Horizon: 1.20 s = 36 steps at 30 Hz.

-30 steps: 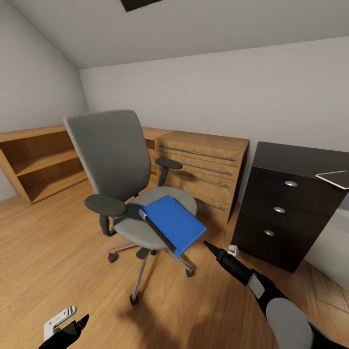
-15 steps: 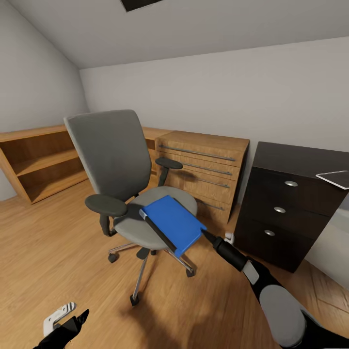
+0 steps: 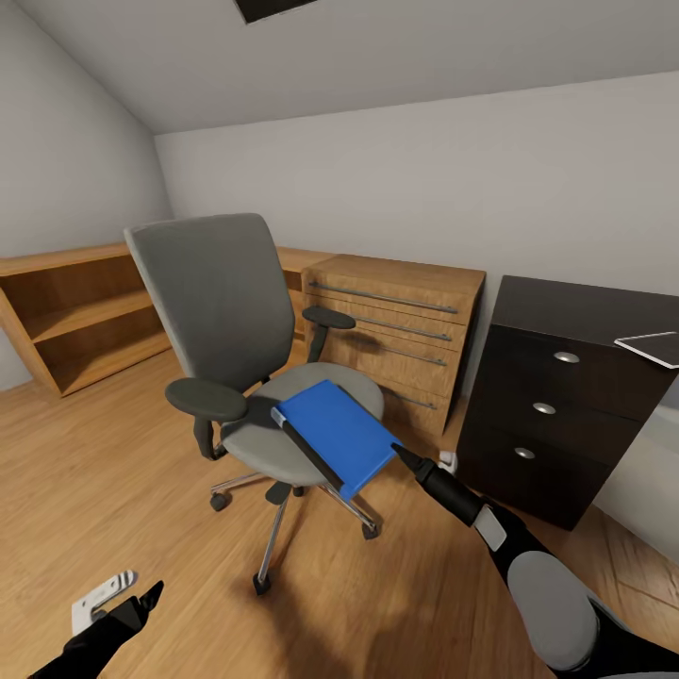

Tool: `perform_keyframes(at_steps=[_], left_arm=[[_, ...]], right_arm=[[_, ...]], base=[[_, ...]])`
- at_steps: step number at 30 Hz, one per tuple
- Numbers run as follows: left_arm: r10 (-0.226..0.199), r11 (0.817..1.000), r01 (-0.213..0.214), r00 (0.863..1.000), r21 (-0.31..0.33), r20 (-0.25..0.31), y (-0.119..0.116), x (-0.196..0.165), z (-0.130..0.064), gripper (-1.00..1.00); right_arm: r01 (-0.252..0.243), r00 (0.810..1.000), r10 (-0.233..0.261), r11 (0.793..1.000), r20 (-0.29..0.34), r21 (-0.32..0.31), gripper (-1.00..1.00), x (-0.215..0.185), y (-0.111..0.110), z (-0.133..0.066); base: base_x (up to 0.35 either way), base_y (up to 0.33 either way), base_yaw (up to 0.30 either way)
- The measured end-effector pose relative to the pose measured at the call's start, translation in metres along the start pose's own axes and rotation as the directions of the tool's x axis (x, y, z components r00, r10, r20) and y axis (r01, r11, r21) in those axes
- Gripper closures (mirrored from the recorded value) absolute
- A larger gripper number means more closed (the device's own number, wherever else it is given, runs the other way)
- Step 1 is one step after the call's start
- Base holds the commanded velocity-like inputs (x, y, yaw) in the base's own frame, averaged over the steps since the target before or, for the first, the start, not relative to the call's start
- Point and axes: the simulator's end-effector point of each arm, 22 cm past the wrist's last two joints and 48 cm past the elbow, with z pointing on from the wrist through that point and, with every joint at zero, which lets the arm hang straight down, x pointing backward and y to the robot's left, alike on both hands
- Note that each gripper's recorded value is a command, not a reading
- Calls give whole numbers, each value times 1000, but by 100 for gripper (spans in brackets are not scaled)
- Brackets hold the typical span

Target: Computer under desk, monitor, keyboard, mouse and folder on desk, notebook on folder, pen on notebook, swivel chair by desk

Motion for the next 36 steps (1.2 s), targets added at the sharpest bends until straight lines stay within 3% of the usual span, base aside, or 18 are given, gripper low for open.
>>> perform_keyframes(at_steps=[24,36], left_arm=[[-1,1000,1,1000,0,0,0,0,0,-100],[-6,1000,6,1000,-8,5,4,-2,-1,-100]], right_arm=[[-7,1000,7,1000,-4,15,-100,2,-7,-6],[-81,996,82,996,-35,31,-100,19,-11,-5]], base=[[0,0,0],[0,0,0]])
